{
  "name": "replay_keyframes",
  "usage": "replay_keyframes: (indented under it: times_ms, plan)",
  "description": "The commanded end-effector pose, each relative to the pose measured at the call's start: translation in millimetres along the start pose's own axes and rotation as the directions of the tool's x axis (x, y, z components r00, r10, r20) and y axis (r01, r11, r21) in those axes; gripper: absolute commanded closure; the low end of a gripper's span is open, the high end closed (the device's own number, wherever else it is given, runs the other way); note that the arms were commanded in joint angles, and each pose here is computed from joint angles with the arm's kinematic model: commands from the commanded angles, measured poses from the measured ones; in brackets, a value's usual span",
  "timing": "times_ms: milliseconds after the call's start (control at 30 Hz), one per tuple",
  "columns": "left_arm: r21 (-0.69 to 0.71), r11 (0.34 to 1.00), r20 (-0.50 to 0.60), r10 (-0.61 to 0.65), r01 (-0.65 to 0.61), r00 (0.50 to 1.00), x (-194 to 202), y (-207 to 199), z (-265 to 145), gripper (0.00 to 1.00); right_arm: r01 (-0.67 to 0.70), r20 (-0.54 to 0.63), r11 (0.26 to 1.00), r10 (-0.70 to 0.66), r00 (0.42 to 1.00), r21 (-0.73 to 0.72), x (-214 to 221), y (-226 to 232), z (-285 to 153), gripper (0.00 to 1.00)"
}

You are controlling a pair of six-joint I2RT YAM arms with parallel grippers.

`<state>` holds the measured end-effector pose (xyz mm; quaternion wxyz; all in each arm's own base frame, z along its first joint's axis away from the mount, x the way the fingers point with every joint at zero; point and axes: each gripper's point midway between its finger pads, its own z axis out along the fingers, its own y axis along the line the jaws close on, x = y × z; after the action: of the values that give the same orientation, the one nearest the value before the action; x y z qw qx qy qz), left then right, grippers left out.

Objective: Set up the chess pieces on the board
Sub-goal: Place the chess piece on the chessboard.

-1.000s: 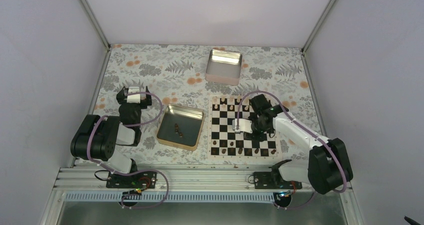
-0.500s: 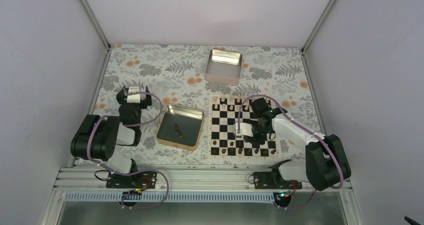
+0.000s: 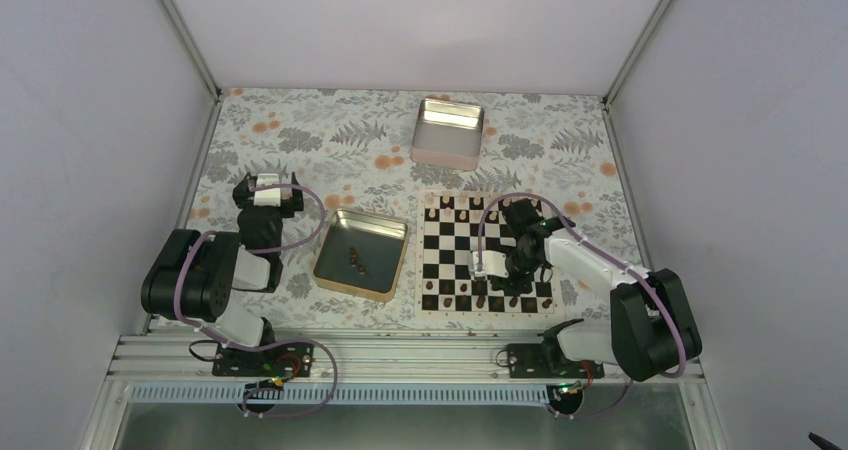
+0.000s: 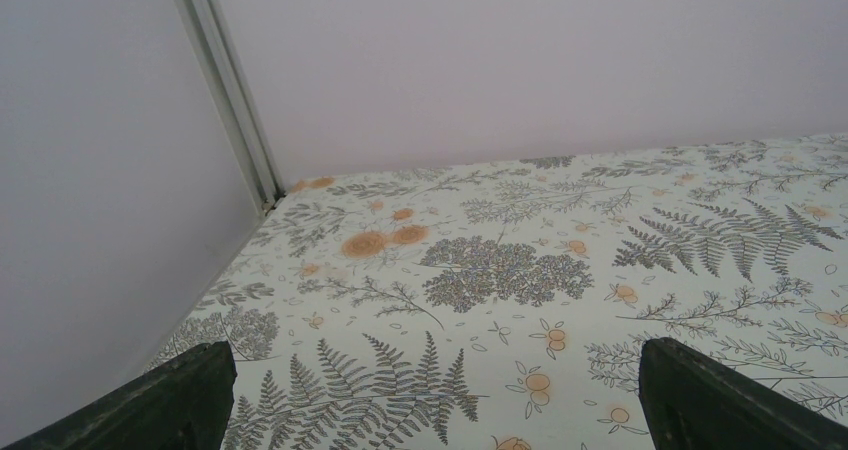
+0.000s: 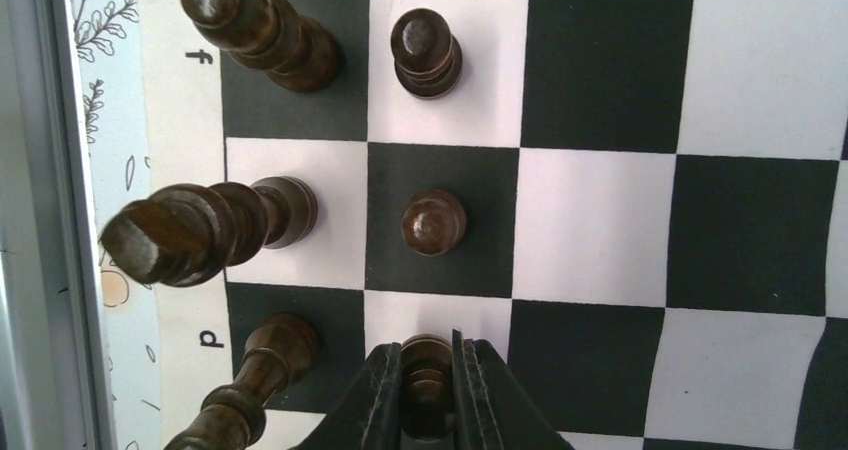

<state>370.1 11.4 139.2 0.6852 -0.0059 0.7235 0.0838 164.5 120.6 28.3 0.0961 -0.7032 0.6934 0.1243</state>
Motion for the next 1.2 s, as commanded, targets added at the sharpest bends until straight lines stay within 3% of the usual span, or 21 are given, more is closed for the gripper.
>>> replay_keyframes:
  times_ms: [0, 367, 633, 1167]
  plan:
    - [0.003, 1.0, 0.037, -0.003, 0.003, 0.999, -8.0, -1.3, 0.6, 0.0, 0.004, 0.02, 1.0, -0.004, 1.0, -0.012, 0.8, 3.1, 3.8, 0.88]
    - [0.003, 1.0, 0.037, -0.003, 0.003, 0.999, -8.1, -1.2, 0.5, 0.0, 0.0, 0.008, 1.0, 0.0, 1.0, -0.003, 4.2, -2.6, 9.9, 0.87]
    - [0.003, 1.0, 0.036, -0.003, 0.003, 0.999, -7.6, -1.3, 0.4, 0.0, 0.001, -0.012, 1.0, -0.001, 1.0, 0.018, 7.3, -6.8, 4.9, 0.7]
    - [0.004, 1.0, 0.038, -0.002, 0.002, 0.999, -8.1, -1.4, 0.4, 0.0, 0.051, 0.067, 0.989, -0.061, 0.996, 0.137, -36.0, -48.4, -59.7, 0.66]
